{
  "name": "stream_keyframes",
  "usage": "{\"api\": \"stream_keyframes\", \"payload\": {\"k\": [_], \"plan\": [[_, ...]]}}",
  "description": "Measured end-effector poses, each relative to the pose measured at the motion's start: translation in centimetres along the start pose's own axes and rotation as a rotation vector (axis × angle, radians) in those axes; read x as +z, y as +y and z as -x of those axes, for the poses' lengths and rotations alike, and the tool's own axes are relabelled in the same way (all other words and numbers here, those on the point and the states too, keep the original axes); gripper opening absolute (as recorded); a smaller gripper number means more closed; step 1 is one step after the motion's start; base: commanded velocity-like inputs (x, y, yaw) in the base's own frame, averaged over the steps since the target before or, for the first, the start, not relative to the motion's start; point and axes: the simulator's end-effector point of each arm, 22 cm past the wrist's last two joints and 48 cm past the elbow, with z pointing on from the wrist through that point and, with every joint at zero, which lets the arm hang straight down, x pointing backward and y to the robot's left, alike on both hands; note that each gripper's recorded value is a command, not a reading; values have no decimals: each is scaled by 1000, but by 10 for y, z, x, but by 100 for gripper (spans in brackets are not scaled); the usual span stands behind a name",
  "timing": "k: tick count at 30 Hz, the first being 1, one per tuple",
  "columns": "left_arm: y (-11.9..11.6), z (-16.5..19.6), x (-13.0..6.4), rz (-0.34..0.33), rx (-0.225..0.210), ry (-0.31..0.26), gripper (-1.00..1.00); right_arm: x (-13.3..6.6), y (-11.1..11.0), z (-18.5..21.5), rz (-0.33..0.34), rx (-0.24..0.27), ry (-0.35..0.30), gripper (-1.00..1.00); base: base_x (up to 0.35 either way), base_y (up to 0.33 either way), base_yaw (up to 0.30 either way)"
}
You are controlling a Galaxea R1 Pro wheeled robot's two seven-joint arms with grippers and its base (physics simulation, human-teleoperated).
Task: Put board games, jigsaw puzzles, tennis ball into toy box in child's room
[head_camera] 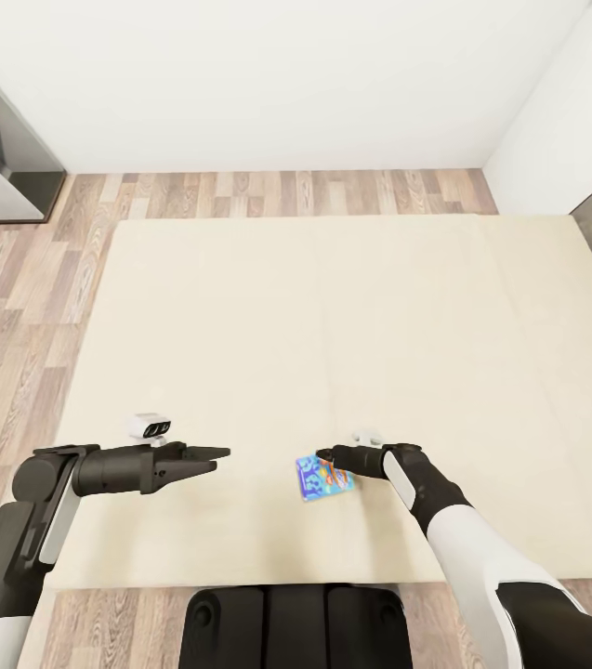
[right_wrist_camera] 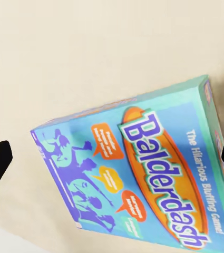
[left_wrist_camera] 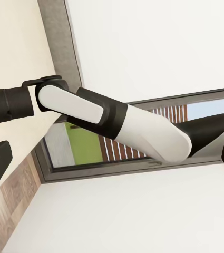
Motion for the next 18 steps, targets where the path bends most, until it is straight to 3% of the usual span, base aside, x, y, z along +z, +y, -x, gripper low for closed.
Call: {"api": "stream_keyframes", "payload": {"k": [18], "plan": [[0, 0, 0, 0, -1, 0, 100, 0, 1, 0, 1, 0, 0, 100, 0, 58, 0]]}}
